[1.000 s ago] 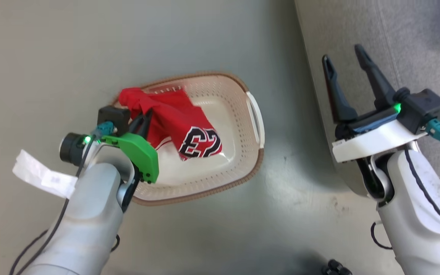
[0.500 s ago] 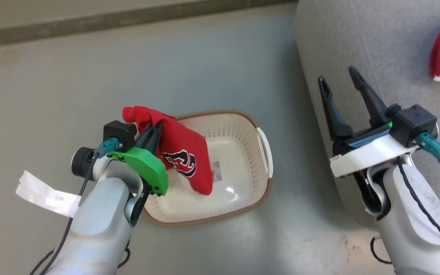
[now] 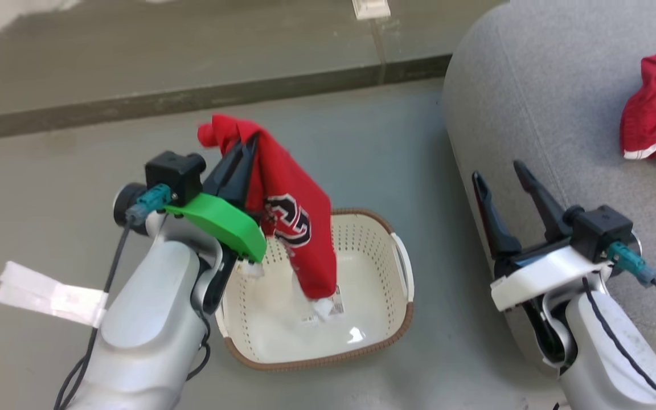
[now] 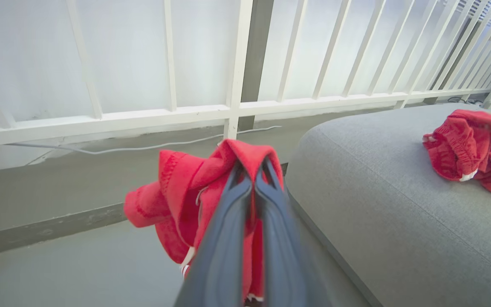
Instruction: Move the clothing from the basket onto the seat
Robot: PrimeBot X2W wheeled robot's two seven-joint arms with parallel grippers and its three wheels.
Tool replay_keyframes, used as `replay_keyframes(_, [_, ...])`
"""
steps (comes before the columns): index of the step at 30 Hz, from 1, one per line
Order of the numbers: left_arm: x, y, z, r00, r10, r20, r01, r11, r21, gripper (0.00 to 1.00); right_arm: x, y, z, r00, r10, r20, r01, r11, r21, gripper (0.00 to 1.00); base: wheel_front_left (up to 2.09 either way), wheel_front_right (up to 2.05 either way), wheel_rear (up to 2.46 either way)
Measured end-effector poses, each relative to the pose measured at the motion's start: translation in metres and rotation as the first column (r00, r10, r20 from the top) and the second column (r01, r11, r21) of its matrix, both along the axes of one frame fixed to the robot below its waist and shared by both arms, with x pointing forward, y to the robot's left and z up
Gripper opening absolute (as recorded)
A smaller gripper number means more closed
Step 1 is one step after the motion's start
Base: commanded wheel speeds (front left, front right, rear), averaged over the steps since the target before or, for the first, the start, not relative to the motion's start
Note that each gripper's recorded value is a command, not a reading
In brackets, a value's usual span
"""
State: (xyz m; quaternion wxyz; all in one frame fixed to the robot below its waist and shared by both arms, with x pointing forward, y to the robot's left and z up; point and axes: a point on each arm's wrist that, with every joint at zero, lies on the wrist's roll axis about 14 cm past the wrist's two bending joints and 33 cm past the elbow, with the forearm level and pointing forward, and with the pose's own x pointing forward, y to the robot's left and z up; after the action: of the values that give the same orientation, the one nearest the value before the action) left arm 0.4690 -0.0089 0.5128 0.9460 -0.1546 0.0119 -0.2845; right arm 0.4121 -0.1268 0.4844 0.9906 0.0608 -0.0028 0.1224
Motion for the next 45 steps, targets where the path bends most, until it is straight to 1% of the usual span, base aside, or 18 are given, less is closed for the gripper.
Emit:
replay_keyframes(8, [-0.014,0.0,0.068,0.984,0.003,0.176,0.01,0.997,-0.076,0.0,-0.014,0.004,0.008,1.0,-0.002,0.016,0.002,1.0,0.014,1.0,0.0,0.0,0.0])
replay_keyframes(13, [-0.028,0.001,0.093,0.97,0.007,0.244,0.02,0.994,-0.106,0.0,-0.023,0.01,0.011,1.0,0.01,0.017,-0.011,1.0,0.025,1.0,0.0,0.0,0.0])
replay_keyframes(22, [-0.061,0.002,0.095,0.968,0.001,0.25,0.03,0.992,-0.122,0.0,-0.039,0.019,0.015,0.999,0.031,0.016,-0.031,0.999,0.038,1.0,0.0,0.0,0.0])
replay_keyframes(27, [-0.076,0.001,0.103,0.961,-0.007,0.277,0.044,0.991,-0.128,0.0,-0.046,0.023,0.017,0.999,0.042,0.018,-0.043,0.998,0.039,1.0,0.0,0.0,0.0])
replay_keyframes(33, [-0.088,0.002,0.107,0.957,-0.008,0.291,0.051,0.989,-0.141,0.0,-0.051,0.026,0.017,0.999,0.046,0.015,-0.046,0.998,0.042,1.0,0.0,0.0,0.0])
replay_keyframes(45, [-0.097,0.003,0.119,0.947,-0.005,0.32,0.055,0.987,-0.149,0.0,-0.052,0.031,0.025,0.998,0.06,0.032,-0.062,0.997,0.053,1.0,0.0,0.0,0.0])
